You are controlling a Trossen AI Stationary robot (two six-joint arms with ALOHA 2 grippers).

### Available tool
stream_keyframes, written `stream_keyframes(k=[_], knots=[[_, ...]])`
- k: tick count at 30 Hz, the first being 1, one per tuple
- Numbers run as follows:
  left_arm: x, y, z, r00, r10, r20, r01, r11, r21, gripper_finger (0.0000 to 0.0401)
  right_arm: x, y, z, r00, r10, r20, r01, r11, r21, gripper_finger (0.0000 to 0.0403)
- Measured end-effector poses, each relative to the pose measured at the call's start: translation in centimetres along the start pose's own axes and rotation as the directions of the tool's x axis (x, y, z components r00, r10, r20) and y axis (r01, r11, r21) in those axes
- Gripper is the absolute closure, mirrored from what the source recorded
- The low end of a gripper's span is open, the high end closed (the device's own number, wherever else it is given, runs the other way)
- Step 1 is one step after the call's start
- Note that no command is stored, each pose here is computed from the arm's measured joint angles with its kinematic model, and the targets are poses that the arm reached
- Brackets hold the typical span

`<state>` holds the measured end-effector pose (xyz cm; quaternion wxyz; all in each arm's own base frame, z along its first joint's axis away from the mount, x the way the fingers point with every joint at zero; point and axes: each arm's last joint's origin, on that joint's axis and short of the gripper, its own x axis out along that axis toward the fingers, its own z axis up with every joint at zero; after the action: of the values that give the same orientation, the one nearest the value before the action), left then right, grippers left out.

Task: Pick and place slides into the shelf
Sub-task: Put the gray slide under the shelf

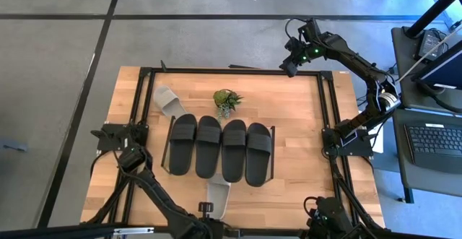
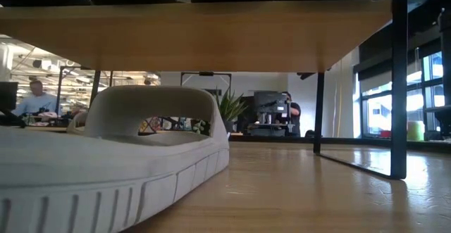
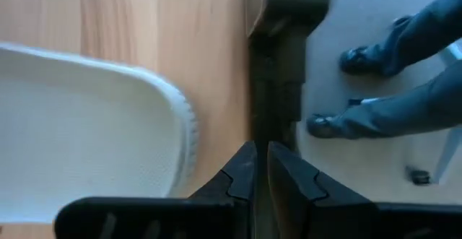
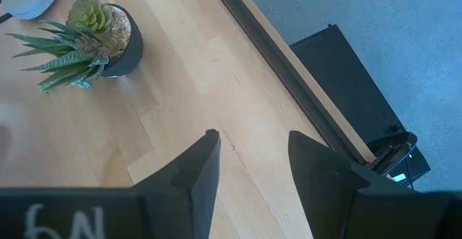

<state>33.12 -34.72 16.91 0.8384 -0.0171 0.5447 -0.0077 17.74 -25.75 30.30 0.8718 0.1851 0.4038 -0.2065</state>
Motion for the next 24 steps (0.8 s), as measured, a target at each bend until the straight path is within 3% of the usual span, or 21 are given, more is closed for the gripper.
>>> stream_keyframes(k=[11,24], knots=[[2.3,2.6,-0.2,0.995,0.08,-0.064,-0.083,0.996,-0.031,0.0371,0.0,0.0,0.0,1.0,0.0,0.0,0.0,1.0,-0.003,0.0237],[3.9,6.6,1.5,0.979,0.186,-0.078,-0.193,0.977,-0.093,0.0371,0.0,0.0,0.0,1.0,-0.001,0.004,0.001,1.0,-0.007,0.0237]])
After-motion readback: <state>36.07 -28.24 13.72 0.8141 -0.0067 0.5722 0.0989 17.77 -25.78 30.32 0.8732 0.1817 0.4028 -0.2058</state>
